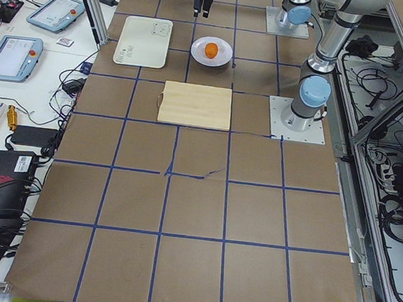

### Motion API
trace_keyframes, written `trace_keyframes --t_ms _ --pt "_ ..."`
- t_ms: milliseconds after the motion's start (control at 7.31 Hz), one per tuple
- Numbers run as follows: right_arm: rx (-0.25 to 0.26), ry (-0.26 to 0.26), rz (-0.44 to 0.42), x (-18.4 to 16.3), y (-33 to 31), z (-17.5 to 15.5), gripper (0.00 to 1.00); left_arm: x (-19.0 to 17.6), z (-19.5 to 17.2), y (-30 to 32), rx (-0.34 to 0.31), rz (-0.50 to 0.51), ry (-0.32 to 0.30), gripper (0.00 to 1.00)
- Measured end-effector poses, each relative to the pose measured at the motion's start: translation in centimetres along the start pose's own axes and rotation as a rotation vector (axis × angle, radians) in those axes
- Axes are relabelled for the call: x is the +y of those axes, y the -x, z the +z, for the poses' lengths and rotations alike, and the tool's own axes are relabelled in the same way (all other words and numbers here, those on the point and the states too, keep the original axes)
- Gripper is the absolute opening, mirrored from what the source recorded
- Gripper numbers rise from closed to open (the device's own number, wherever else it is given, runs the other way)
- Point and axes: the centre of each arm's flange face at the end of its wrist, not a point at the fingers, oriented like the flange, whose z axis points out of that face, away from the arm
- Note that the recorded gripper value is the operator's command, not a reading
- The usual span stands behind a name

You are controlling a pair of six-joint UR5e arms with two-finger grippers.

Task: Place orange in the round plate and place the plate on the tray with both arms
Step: 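Retract the left gripper to rest while the right gripper reaches to the plate rim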

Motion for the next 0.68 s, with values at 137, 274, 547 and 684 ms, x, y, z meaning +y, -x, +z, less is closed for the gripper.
trace_keyframes --t_ms 137,274,547,684 --pt "-0.050 -0.012 -0.012 1.1 -0.1 1.8 1.00 -0.8 -0.5 3.3 -0.003 -0.007 -0.017 1.00" --pt "-0.084 -0.010 -0.018 1.7 -0.1 3.0 1.00 -1.5 -0.9 6.7 -0.006 -0.029 -0.028 1.00" --pt "-0.107 0.013 -0.037 2.5 0.5 5.6 1.00 -1.8 -1.2 9.9 -0.011 -0.063 -0.038 1.00" --pt "-0.111 0.024 -0.056 2.9 1.2 7.0 1.00 -1.8 -1.3 10.2 -0.014 -0.066 -0.040 1.00"
